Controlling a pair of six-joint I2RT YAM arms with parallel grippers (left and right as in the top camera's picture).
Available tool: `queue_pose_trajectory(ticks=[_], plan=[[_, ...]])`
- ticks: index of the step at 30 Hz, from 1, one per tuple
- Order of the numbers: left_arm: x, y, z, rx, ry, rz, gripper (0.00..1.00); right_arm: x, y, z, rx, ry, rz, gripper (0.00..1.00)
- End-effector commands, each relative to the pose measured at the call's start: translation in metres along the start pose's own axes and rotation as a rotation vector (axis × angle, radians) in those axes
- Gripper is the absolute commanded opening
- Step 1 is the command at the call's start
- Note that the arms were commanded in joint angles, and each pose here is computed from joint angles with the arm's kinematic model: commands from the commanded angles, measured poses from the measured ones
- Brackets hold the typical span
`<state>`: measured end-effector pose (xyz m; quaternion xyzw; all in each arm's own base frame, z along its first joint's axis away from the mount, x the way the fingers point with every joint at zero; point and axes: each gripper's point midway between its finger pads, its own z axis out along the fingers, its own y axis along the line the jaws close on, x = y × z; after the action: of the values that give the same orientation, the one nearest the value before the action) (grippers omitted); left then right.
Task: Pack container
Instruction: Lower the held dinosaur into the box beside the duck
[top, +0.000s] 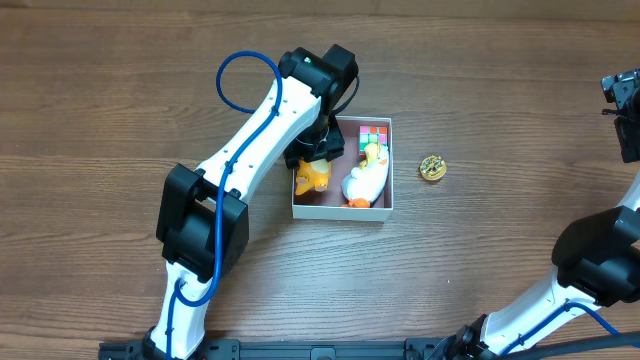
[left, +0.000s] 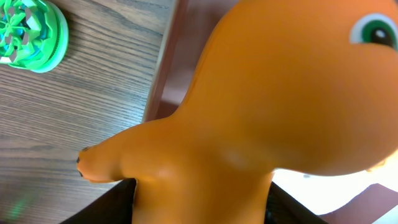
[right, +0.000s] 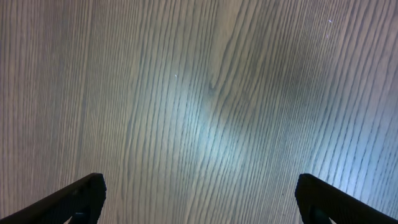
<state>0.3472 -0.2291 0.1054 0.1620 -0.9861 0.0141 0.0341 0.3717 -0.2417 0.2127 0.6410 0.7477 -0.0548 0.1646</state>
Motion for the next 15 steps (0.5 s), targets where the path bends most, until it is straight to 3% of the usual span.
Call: queue_pose_trajectory(ticks=[1,5,15], plan=[[-0.0004,0.0015,-0.0119,0.014,-0.029,0.016,0.63,-0.0012,-0.0017,0.0010,0.009,-0.006,-0.007,1.00],[-0.0007,0.0012,-0.0119,0.015,-0.031,0.016,0.70,-0.0012,-0.0017,0.0010,0.009,-0.006,-0.007,1.00],[0.0009,-0.0005,-0.0119,0.024,-0.021,0.017,0.72,-0.0012,-0.0017,0.0010,0.009,-0.006,-0.007,1.00]])
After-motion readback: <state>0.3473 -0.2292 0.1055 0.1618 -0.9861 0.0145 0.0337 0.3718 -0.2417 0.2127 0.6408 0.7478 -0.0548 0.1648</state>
